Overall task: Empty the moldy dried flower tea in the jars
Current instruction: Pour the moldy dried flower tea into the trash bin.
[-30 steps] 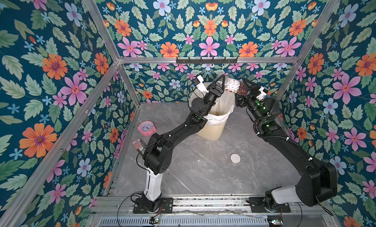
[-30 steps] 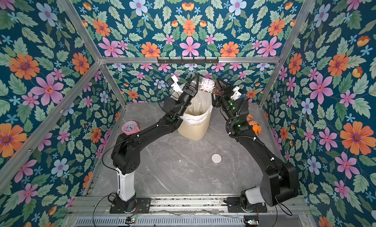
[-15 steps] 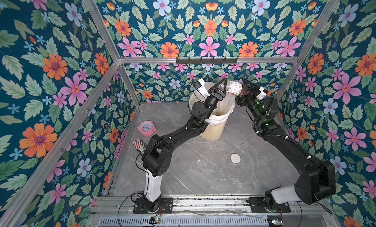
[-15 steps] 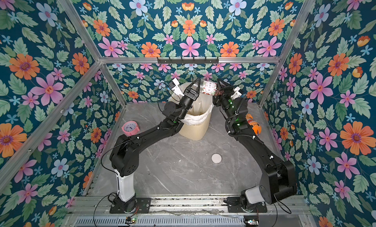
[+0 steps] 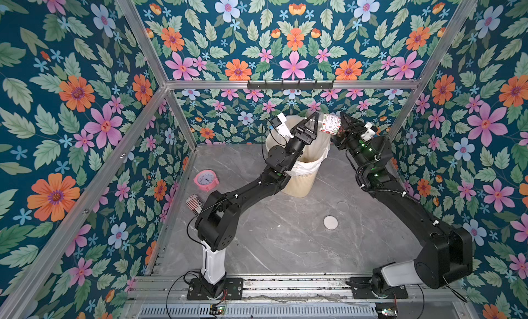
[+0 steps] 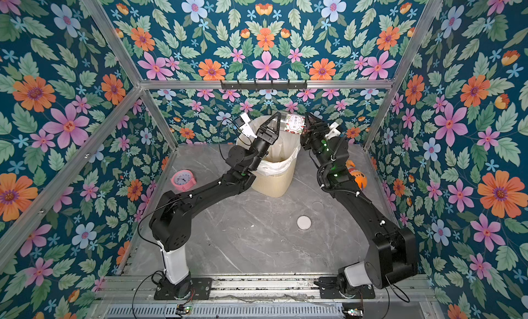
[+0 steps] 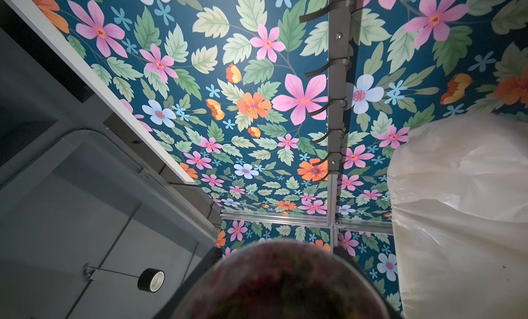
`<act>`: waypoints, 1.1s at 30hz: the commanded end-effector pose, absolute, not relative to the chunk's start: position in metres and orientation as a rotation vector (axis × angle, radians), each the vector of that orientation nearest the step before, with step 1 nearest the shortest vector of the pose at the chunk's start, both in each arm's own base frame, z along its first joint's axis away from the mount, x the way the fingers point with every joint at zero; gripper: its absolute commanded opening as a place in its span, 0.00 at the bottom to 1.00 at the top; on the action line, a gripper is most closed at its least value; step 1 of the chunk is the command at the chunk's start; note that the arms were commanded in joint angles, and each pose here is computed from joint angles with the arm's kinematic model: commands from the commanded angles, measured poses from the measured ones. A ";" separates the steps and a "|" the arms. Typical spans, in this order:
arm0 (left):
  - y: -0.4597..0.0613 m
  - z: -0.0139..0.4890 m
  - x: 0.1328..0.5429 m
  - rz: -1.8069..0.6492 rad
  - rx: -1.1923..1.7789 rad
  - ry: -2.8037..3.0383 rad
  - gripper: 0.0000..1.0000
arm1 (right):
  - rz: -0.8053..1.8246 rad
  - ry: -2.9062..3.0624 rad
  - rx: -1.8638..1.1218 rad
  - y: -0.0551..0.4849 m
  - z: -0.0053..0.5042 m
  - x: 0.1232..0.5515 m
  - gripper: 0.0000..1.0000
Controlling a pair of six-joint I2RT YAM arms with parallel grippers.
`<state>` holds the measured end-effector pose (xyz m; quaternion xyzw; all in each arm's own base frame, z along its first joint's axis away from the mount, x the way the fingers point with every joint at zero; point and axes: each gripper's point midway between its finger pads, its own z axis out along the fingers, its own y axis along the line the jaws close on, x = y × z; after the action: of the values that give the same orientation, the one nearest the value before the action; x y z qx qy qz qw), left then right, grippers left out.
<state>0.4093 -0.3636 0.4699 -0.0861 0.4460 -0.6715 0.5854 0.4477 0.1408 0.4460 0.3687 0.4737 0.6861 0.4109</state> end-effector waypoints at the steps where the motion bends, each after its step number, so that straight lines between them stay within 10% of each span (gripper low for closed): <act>1: -0.350 0.476 0.406 -1.551 -0.198 1.015 0.99 | 1.723 1.154 0.965 0.130 0.444 0.452 0.57; 33: -0.216 0.419 0.408 -1.152 -0.160 1.358 0.98 | 0.514 2.011 0.003 0.200 0.393 0.471 0.58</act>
<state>0.4102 -0.2229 0.4222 -0.0764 0.5853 -0.5148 0.6217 0.4721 0.1962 0.4280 0.0713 0.7871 0.3081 0.5296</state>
